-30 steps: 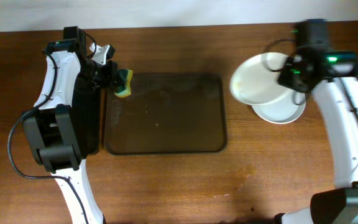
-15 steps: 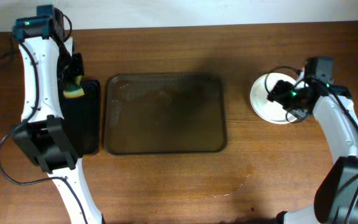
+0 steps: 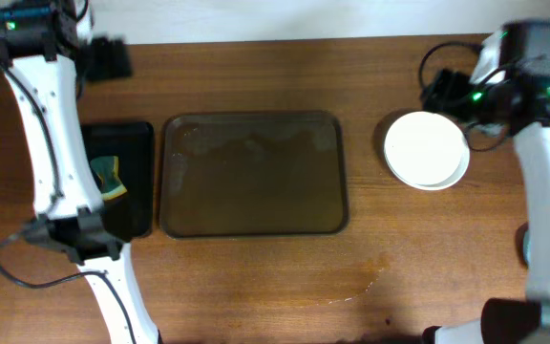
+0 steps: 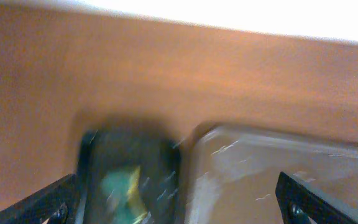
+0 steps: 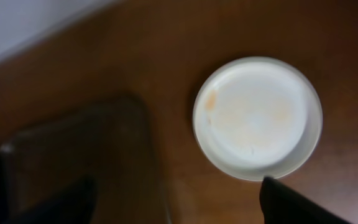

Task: Clean dirty plates on tray and stack at the side

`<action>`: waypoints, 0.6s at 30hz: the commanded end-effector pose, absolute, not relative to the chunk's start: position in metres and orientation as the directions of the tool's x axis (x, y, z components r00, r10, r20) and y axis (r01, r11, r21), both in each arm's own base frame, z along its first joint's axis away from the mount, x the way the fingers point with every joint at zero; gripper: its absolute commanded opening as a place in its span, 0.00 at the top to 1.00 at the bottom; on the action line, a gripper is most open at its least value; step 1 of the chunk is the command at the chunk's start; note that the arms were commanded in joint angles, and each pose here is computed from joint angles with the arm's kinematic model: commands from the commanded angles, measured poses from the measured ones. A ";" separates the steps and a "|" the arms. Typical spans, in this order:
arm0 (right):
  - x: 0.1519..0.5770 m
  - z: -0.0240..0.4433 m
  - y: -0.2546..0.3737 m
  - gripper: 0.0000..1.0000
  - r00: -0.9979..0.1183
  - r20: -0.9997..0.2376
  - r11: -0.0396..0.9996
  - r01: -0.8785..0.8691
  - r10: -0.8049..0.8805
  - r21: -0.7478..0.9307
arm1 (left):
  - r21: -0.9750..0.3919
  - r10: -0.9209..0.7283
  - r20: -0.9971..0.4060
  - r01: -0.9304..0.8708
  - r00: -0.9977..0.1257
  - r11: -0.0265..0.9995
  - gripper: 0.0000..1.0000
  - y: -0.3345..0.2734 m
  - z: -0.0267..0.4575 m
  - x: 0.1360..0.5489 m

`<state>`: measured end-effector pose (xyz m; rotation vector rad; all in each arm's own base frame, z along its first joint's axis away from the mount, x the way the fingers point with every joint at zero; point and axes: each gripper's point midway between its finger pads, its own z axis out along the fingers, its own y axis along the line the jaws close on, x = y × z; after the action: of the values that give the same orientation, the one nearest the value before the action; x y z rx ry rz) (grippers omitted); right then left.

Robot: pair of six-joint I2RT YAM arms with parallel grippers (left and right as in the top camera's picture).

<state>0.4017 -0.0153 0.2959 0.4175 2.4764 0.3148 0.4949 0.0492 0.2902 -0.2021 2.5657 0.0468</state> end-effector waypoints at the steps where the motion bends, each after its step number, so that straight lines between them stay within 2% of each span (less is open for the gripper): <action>1: 0.364 0.396 -0.009 0.02 -0.677 -0.656 0.936 0.153 0.333 0.316 | -0.062 -0.002 -0.744 0.067 -0.668 0.996 0.01 -0.020 0.377 0.486; 3: 0.333 0.451 -0.005 0.01 -0.582 -0.747 0.941 0.110 0.322 0.320 | -0.077 0.029 -0.762 0.134 -0.647 0.988 0.01 -0.051 0.389 0.478; 5: 0.316 0.472 -0.003 0.02 -0.530 -0.787 0.944 0.088 0.315 0.319 | -0.079 0.047 -0.733 0.154 -0.678 0.985 0.01 -0.062 0.380 0.470; 9: 0.318 0.470 -0.004 0.02 -0.535 -0.784 0.944 0.091 0.316 0.318 | -0.082 0.051 -0.695 0.150 -0.717 0.985 0.01 -0.061 0.371 0.461; 11: 0.316 0.457 -0.015 0.02 -0.566 -0.768 0.953 0.148 0.300 0.264 | -0.082 0.051 -0.694 0.150 -0.718 0.985 0.01 -0.061 0.371 0.461; 12: 0.316 0.459 -0.021 0.02 -0.549 -0.781 0.955 0.173 0.298 0.242 | -0.082 0.051 -0.694 0.150 -0.718 0.985 0.01 -0.061 0.371 0.461; 15: 0.322 0.459 -0.010 0.02 -0.494 -0.857 0.989 0.048 0.147 0.142 | -0.082 0.051 -0.694 0.150 -0.718 0.985 0.01 -0.061 0.371 0.461; 18: 0.310 0.426 -0.009 0.02 -0.404 -0.910 0.996 0.013 0.090 0.093 | -0.082 0.051 -0.694 0.150 -0.718 0.985 0.01 -0.061 0.371 0.461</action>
<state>0.3301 -0.0111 0.4472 0.1299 2.0205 0.1264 0.4617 -0.0599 0.3698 0.1130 2.3738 -0.1648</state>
